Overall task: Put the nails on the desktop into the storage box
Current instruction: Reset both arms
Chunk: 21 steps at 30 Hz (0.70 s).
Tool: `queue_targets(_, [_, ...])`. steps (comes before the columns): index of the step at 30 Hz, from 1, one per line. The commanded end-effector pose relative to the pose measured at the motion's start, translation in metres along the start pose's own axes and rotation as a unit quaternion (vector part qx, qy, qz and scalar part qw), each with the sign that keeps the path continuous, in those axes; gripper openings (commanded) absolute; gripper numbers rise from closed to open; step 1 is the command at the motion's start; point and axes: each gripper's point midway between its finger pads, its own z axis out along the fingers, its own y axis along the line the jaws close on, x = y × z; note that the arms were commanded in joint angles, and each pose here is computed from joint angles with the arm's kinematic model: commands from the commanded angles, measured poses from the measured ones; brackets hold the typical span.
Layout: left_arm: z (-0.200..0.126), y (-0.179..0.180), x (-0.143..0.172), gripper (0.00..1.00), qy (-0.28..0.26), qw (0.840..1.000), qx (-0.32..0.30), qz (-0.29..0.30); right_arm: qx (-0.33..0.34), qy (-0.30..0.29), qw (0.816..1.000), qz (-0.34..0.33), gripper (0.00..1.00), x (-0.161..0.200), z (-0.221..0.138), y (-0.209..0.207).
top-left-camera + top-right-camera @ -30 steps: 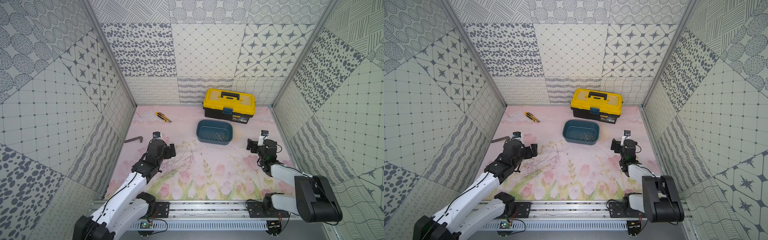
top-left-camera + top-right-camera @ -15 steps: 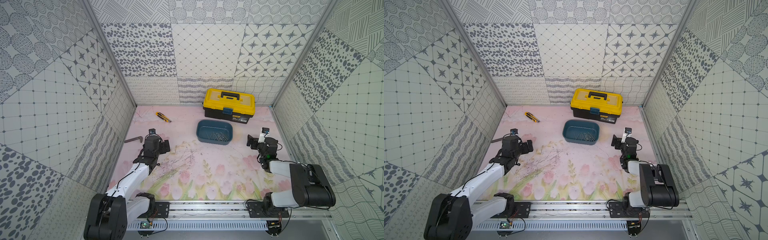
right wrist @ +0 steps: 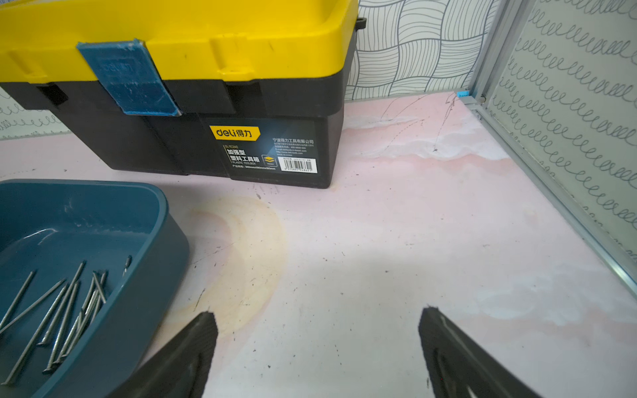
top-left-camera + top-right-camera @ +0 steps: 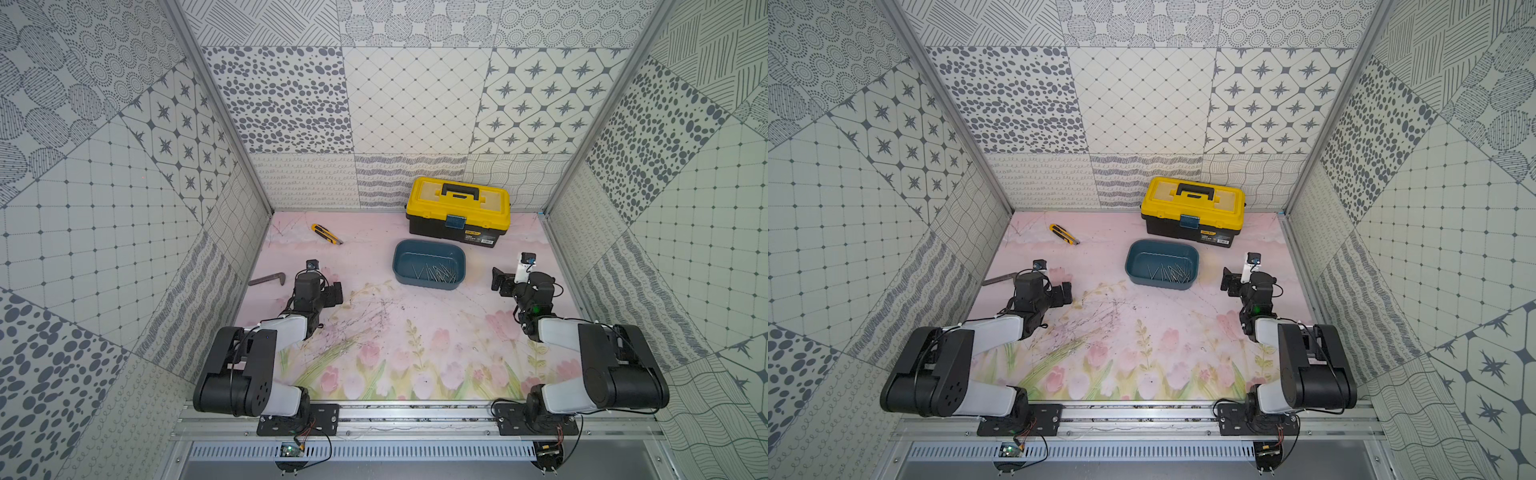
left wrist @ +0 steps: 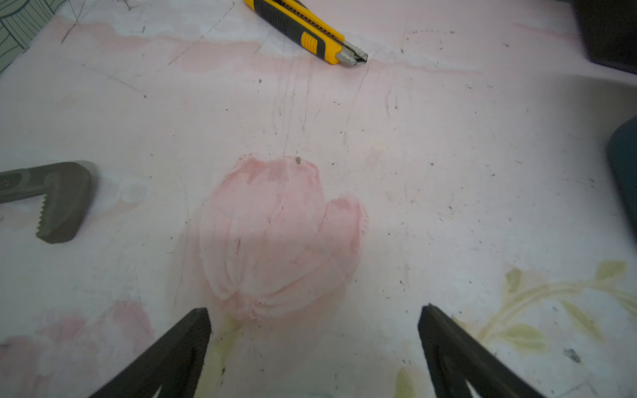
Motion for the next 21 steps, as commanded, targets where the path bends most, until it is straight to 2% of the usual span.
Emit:
queue_targets(1, [0.003, -0.017, -0.030, 0.99, -0.087, 0.995, 0.053, 0.021, -0.012, -0.024, 1.000, -0.008, 0.96, -0.012, 0.003, 0.004])
queue_targets(21, [0.008, -0.020, -0.024, 1.00, -0.092, 0.993, 0.068, 0.027, -0.025, -0.033, 0.999, -0.015, 0.97, -0.001, 0.007, 0.007])
